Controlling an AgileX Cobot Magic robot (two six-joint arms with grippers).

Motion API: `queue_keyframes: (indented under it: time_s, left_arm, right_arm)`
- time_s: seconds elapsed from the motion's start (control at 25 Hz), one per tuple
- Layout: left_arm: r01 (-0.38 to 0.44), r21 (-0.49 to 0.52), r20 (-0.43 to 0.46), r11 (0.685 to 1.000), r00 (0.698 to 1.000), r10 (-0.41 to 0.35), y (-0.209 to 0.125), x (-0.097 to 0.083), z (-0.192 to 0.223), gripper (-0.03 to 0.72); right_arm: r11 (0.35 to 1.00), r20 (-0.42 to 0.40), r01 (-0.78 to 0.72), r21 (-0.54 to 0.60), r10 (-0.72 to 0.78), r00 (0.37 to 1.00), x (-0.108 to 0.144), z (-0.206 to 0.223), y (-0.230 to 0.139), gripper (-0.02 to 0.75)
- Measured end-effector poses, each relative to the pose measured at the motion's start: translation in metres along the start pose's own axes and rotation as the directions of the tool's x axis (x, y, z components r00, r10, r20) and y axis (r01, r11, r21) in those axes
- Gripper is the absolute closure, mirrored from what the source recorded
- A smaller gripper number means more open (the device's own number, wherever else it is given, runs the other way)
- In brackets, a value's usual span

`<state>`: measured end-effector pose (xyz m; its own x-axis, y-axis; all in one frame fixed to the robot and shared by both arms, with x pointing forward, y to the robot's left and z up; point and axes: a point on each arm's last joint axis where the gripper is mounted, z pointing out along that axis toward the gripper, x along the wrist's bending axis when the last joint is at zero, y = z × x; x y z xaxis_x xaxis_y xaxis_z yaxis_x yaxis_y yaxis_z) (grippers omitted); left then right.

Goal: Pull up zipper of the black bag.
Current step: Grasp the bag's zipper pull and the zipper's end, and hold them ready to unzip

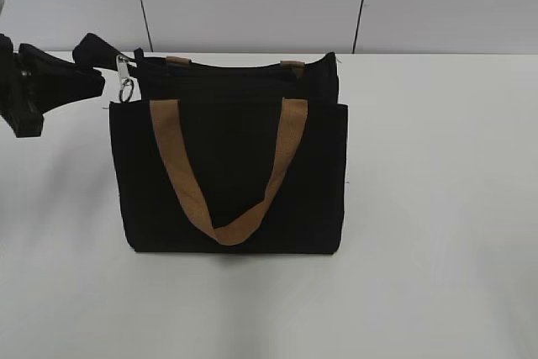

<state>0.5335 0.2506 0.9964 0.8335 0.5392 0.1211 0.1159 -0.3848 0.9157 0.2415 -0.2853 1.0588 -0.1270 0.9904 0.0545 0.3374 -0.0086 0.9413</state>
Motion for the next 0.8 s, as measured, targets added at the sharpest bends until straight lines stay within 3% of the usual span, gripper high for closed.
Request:
queue_keyframes:
  time_s: [0.36, 0.6, 0.8]
  left_arm:
    - [0.015, -0.001, -0.034, 1.000, 0.999, -0.015, 0.016, -0.004, -0.012, 0.665]
    - [0.004, -0.022, -0.049, 1.000, 0.999, -0.005, 0.029, 0.005, -0.014, 0.666]
    - [-0.011, -0.016, -0.047, 1.000, 0.999, 0.010, 0.049, 0.016, -0.016, 0.666]
  right_arm:
    - [0.978, -0.058, 0.137, 0.160, -0.129, 0.990, -0.005, 0.060, 0.056, 0.147]
    - [0.947, -0.111, 0.182, 0.264, -0.158, 0.981, -0.010, 0.108, 0.105, 0.202]
    - [0.901, -0.287, 0.283, 0.328, -0.190, 0.939, 0.019, 0.156, 0.125, 0.207]
